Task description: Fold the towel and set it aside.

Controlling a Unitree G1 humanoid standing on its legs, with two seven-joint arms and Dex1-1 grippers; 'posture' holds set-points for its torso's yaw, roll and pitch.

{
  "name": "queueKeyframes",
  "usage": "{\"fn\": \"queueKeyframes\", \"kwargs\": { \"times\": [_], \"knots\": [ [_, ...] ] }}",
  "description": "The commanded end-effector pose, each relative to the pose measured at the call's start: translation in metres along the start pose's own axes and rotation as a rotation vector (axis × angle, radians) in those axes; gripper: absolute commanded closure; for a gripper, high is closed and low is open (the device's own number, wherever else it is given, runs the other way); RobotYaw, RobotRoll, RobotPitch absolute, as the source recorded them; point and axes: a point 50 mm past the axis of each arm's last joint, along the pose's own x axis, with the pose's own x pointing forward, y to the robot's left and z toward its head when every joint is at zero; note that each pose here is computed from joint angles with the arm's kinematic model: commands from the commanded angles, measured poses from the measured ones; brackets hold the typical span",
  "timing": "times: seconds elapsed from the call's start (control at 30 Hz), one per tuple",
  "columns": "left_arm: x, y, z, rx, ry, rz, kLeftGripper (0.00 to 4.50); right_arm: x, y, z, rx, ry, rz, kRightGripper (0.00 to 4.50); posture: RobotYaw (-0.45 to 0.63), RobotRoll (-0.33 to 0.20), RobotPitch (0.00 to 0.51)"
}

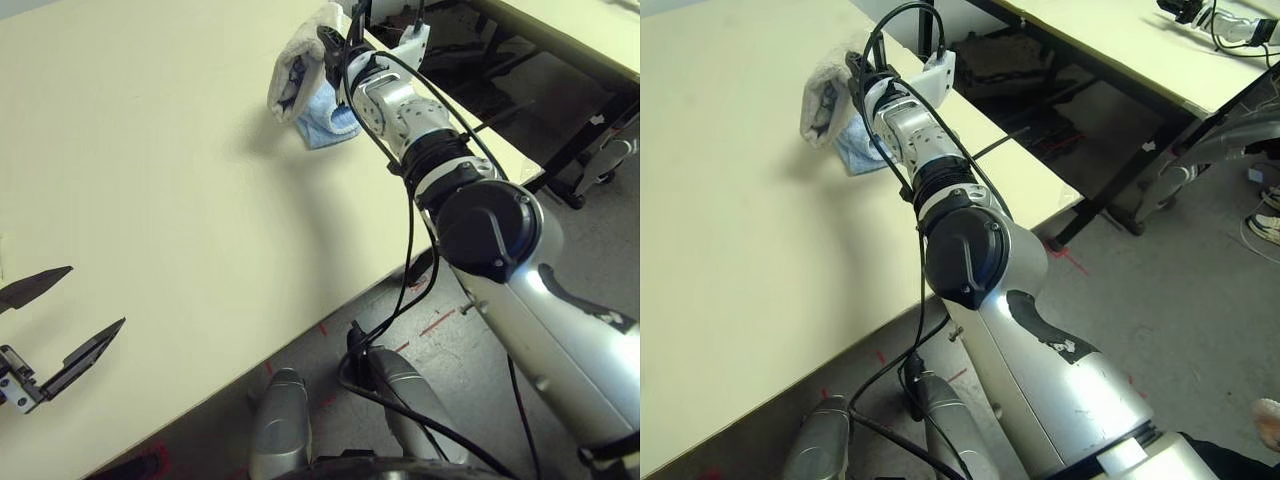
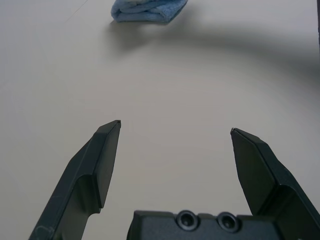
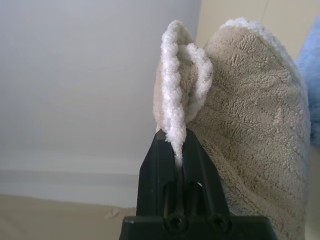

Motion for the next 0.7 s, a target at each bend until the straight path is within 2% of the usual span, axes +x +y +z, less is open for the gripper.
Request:
{"fn": "queueKeyframes", "kwargs": {
  "times": [0.03, 0.43, 0.7],
  "knots": [
    [-0.003, 0.000, -0.001, -0.008, 0.012, 0.000, 0.00, 0.000, -0.002, -0.002, -0.002, 0.006, -0.014, 4.46, 0.13, 0.000, 0.263],
    [-0.003, 0.009, 0.007, -0.047, -0.055, 0.092, 0.00, 0.001, 0.002, -0.003, -0.025, 0.019, 0.000, 4.46, 0.14, 0.000, 0.268],
    [-0.004, 0.008, 0.007, -0.056, -0.050, 0.102, 0.00, 0.001, 0.002, -0.002, -0.027, 0.021, 0.004, 4.46, 0.14, 0.000, 0.280]
  ]
}}
